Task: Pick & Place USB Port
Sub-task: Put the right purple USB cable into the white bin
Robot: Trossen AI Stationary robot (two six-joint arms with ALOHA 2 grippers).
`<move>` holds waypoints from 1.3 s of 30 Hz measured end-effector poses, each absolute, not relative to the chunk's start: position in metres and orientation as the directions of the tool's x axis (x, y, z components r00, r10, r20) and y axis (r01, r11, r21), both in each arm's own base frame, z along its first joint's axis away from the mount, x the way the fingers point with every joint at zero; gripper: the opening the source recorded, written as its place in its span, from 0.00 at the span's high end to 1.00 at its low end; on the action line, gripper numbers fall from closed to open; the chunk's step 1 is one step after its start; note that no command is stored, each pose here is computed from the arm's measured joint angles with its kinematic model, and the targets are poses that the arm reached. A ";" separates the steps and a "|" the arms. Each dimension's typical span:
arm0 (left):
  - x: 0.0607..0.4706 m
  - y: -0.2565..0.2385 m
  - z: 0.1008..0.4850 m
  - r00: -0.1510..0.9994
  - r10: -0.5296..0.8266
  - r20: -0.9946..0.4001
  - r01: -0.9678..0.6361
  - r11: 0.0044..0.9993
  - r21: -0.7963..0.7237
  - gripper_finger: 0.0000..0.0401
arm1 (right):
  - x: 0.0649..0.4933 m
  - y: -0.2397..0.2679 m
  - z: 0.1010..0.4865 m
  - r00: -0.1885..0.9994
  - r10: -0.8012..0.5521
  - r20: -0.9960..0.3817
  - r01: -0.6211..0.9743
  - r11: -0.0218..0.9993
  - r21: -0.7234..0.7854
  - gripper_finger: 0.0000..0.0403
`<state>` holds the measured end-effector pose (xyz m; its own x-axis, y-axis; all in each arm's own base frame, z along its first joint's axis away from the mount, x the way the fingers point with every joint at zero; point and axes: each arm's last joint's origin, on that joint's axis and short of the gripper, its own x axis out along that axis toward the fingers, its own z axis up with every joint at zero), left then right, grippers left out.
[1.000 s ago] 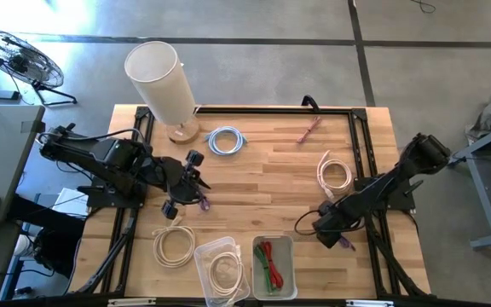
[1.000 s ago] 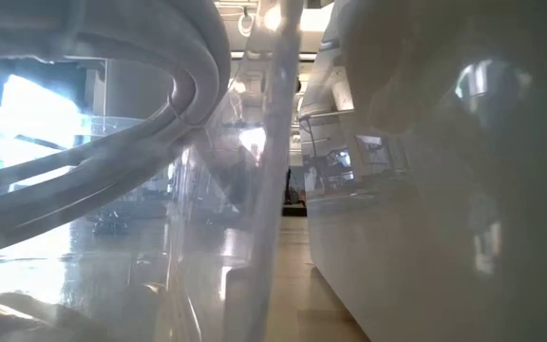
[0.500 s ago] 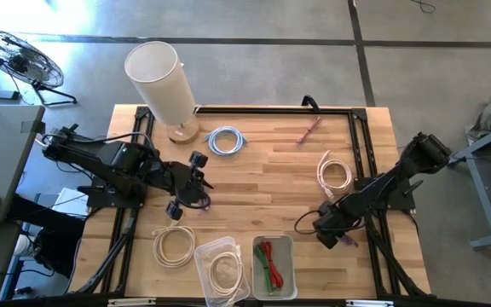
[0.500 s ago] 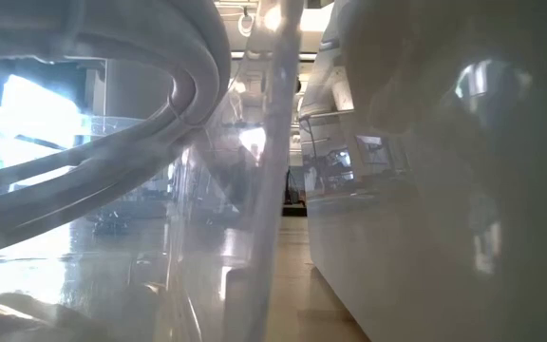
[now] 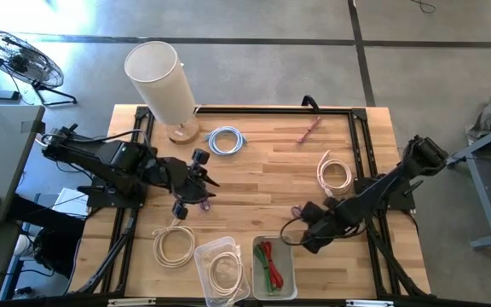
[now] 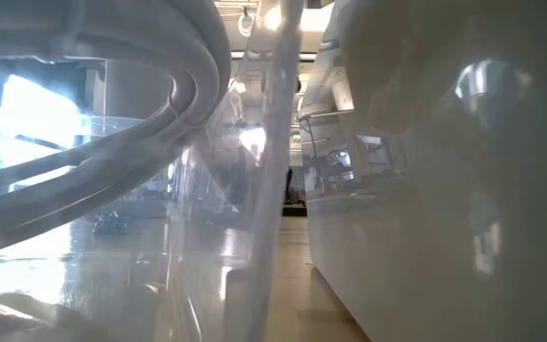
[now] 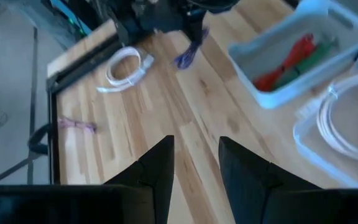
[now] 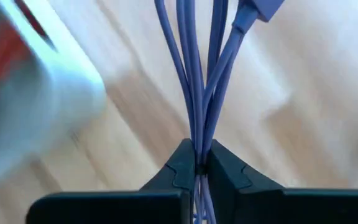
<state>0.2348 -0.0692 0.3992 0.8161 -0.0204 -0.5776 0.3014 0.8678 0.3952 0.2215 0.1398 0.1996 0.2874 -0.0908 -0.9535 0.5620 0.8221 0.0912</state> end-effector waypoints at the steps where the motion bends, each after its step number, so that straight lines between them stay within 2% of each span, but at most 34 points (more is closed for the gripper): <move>1: 0.236 -0.070 0.400 0.824 -0.027 -0.565 0.298 0.870 0.393 0.70 | 0.225 0.140 0.209 0.315 -0.115 -0.942 0.542 0.837 0.079 0.97; 9: 0.239 -0.072 0.409 0.870 -0.085 -0.485 0.294 0.880 0.374 0.68 | 0.253 0.127 0.275 0.461 -0.248 -0.852 0.425 0.905 -0.033 0.97; 15: 0.242 -0.073 0.410 0.880 -0.083 -0.469 0.293 0.870 0.396 0.56 | 0.269 0.113 0.308 0.542 -0.286 -0.790 0.352 0.931 -0.096 0.97; 21: 0.246 -0.073 0.415 0.909 -0.047 -0.414 0.239 0.873 0.424 0.43 | 0.279 0.105 0.337 0.624 -0.300 -0.722 0.263 0.950 -0.168 0.97; 27: 0.251 -0.070 0.427 0.957 0.073 -0.282 0.090 0.846 0.526 0.42 | 0.286 0.092 0.362 0.674 -0.360 -0.645 0.165 0.924 -0.344 0.97; 30: 0.253 -0.068 0.435 0.974 0.111 -0.198 0.011 0.849 0.528 0.42 | 0.292 0.074 0.377 0.685 -0.433 -0.586 0.202 0.885 -0.419 0.97; 32: 0.255 -0.064 0.440 0.981 0.125 -0.149 -0.027 0.846 0.532 0.42 | 0.299 0.063 0.389 0.724 -0.414 -0.552 0.211 0.895 -0.394 0.97; 36: 0.259 -0.053 0.448 0.992 0.108 -0.072 -0.062 0.881 0.470 0.42 | 0.312 0.058 0.415 0.869 -0.218 -0.443 0.087 0.951 -0.297 0.97; 39: 0.261 -0.047 0.452 0.998 0.059 -0.035 -0.039 0.907 0.420 0.42 | 0.315 0.062 0.431 0.930 -0.108 -0.352 -0.001 0.955 -0.296 0.97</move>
